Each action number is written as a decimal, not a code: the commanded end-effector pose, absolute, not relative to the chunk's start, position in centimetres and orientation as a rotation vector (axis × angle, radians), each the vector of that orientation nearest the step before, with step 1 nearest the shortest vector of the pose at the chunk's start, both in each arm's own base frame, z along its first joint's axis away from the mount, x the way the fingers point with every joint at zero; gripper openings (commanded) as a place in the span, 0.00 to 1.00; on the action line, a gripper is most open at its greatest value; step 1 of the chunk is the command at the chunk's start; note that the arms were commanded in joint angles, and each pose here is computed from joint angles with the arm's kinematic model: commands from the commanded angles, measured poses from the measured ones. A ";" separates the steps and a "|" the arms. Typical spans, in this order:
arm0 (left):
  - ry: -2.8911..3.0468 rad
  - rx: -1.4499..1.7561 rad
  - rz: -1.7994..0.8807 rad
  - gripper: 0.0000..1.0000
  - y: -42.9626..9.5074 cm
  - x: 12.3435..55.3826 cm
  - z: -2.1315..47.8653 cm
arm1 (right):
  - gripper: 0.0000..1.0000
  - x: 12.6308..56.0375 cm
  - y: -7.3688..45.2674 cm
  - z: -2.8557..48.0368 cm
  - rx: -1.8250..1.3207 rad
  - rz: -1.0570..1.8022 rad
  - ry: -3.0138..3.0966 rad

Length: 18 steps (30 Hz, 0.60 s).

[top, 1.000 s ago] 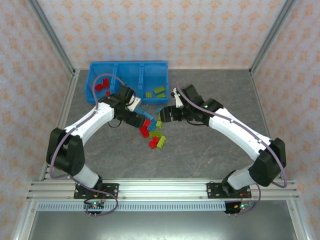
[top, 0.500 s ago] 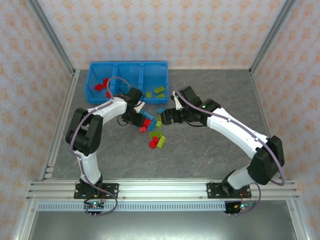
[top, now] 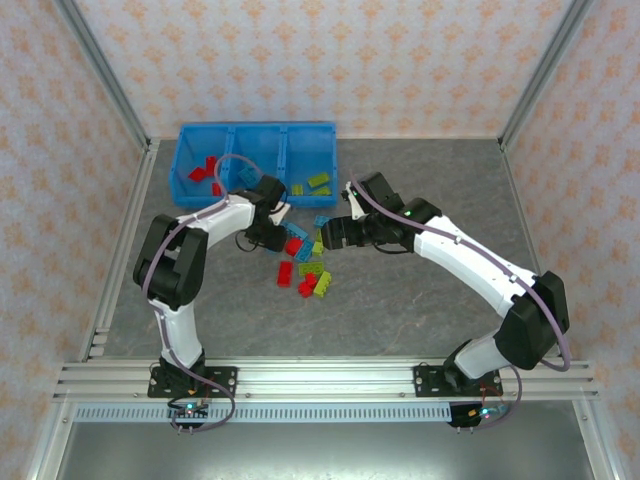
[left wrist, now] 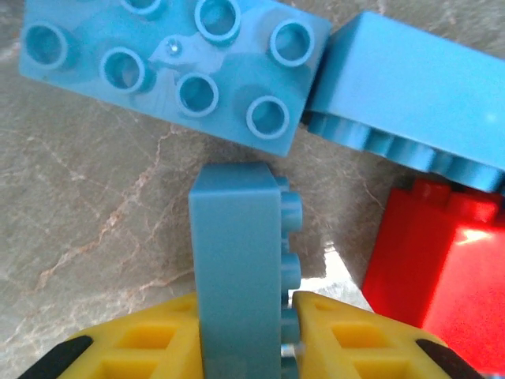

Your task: Sort the legos into containers by color

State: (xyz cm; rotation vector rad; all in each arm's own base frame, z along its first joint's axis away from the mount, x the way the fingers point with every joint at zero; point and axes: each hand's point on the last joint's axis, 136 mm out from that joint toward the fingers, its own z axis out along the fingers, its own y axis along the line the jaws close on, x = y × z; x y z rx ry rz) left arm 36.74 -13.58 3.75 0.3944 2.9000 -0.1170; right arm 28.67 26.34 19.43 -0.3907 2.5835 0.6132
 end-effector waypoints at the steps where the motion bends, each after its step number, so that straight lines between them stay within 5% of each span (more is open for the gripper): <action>1: 2.769 0.362 -0.169 0.31 -13.9 36.6 9.2 | 0.87 28.6 26.7 19.8 -0.342 0.665 2.585; 11: 2.467 -0.038 -0.020 0.20 -8.3 42.8 19.3 | 0.87 29.4 26.2 21.4 -0.327 0.617 2.552; 18: 2.460 -0.108 0.023 0.19 -7.0 52.3 17.5 | 0.87 29.2 25.4 21.1 -0.286 0.593 2.556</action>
